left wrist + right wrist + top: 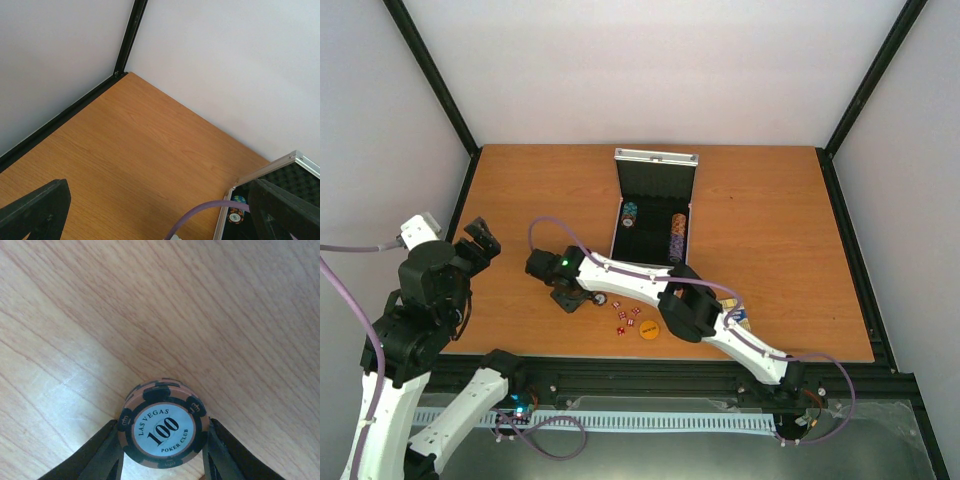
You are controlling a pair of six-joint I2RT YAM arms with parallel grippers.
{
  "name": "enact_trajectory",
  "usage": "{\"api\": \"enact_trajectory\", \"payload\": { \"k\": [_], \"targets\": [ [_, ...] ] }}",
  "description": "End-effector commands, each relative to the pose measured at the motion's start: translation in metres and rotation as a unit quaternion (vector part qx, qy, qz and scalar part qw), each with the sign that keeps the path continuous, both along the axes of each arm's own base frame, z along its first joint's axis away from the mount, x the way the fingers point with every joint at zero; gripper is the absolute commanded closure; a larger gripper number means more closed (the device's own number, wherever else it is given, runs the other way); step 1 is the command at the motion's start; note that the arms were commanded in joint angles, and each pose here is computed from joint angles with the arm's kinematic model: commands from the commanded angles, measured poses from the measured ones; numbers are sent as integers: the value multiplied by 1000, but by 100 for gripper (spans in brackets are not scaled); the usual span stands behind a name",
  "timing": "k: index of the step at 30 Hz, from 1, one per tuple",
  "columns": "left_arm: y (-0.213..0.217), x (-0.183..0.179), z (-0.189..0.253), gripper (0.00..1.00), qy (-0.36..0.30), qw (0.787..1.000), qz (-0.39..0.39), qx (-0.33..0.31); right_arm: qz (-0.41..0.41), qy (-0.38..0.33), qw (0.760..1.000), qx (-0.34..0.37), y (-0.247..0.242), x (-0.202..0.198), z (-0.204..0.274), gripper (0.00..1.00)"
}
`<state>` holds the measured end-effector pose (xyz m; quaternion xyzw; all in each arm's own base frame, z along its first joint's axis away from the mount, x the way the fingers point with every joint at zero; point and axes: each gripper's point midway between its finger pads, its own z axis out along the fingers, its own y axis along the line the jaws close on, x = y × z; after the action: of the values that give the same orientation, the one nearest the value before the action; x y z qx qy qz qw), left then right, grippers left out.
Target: Pack up texas hold em set
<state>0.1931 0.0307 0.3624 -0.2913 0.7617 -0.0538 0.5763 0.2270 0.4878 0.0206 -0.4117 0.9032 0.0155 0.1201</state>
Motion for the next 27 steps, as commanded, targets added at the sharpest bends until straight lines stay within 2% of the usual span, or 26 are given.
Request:
{"api": "enact_trajectory", "payload": {
  "k": [1, 5, 16, 27],
  "targets": [
    [2, -2, 0, 0, 3, 1000, 3, 3, 4, 19, 998, -55, -27, -3, -29, 97],
    [2, -2, -1, 0, 4, 1000, 3, 2, 5, 26, 999, -40, -25, -2, -25, 97],
    [2, -1, -4, 0, 10, 1000, 4, 6, -21, 19, 999, 38, -20, 30, 30, 97],
    [-2, 6, -8, 0, 21, 1000, -3, 9, -23, 24, 996, 78, -19, 36, 63, 97]
  ]
}}
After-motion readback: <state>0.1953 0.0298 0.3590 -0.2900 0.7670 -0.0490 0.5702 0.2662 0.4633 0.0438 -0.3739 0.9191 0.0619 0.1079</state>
